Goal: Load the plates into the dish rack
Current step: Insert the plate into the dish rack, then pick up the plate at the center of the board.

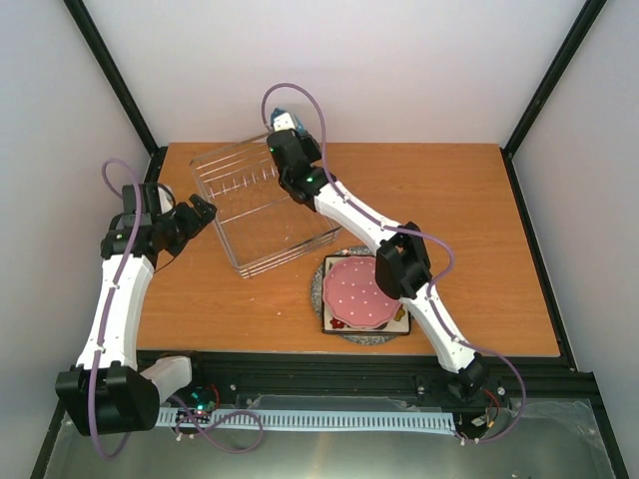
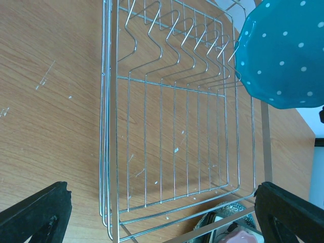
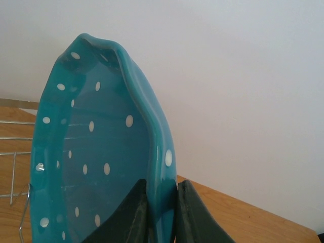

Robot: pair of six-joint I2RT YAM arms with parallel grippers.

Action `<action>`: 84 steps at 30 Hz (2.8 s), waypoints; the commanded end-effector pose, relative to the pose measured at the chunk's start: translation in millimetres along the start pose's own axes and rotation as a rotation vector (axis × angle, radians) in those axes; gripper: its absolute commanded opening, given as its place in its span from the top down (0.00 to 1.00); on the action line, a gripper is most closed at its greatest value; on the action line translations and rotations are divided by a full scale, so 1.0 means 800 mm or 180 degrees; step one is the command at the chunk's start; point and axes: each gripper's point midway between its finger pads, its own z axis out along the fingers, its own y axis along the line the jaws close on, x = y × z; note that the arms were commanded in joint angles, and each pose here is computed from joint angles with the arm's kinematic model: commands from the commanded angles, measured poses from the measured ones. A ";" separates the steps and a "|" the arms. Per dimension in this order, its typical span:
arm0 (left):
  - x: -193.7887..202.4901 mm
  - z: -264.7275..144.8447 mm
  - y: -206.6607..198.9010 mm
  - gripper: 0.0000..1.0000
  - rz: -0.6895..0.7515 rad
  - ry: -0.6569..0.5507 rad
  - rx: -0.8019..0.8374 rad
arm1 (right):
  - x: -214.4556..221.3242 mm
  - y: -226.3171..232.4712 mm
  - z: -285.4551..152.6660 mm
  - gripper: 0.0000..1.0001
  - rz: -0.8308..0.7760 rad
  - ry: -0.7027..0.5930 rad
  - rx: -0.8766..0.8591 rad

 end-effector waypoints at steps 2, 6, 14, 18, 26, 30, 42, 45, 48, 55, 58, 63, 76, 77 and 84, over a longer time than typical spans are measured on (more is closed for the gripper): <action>-0.009 -0.014 -0.007 0.00 -0.0007 -0.0134 0.0060 | -0.025 -0.001 -0.008 0.97 0.0375 -0.0217 0.0080; -0.009 -0.015 -0.006 0.00 -0.0015 -0.0139 0.0052 | -0.020 0.009 -0.009 0.97 0.0361 -0.0193 0.0050; -0.014 -0.017 -0.006 0.00 -0.0008 -0.0189 0.0038 | -0.004 0.052 -0.030 0.97 0.0088 -0.0159 -0.0035; -0.015 -0.021 -0.008 0.00 0.0000 -0.0223 0.0057 | 0.013 0.072 -0.029 0.97 0.0008 -0.0111 -0.0072; -0.011 -0.020 -0.007 0.00 -0.0008 -0.0219 0.0091 | 0.022 0.082 -0.026 0.97 0.0001 -0.0082 -0.0126; -0.012 -0.022 -0.009 0.00 0.0019 -0.0230 0.0097 | 0.024 0.085 -0.024 0.97 0.0019 -0.0054 -0.0160; -0.009 -0.015 -0.004 0.00 0.0020 -0.0202 0.0078 | 0.005 0.067 -0.031 0.63 0.0097 -0.0102 -0.0137; -0.009 -0.011 -0.002 0.00 0.0014 -0.0184 0.0076 | -0.001 0.059 -0.035 0.54 0.0126 -0.0116 -0.0114; -0.007 -0.006 -0.002 0.00 0.0020 -0.0165 0.0100 | -0.009 0.048 -0.042 0.50 0.0200 -0.0132 -0.0101; -0.002 0.000 0.005 0.00 0.0095 -0.0124 0.0060 | -0.028 0.018 -0.056 0.44 0.0442 -0.0165 -0.0117; -0.006 -0.006 0.004 0.00 0.0154 -0.0163 0.0017 | -0.034 0.003 -0.065 0.43 0.0513 -0.0150 -0.0098; -0.018 -0.019 -0.013 0.00 0.0284 -0.0208 0.0052 | -0.032 -0.051 -0.098 0.40 0.0723 -0.0027 -0.0024; 0.101 -0.013 -0.157 0.00 0.1205 0.0381 0.0478 | 0.137 -0.200 -0.270 0.34 0.1603 0.1148 -0.0781; 0.119 -0.009 -0.164 0.00 0.1273 0.0457 0.0466 | 0.157 -0.205 -0.283 0.35 0.1653 0.1247 -0.0893; 0.284 0.008 -0.232 0.00 0.2339 0.1183 0.0393 | 0.254 -0.232 -0.345 0.35 0.1749 0.1819 -0.1207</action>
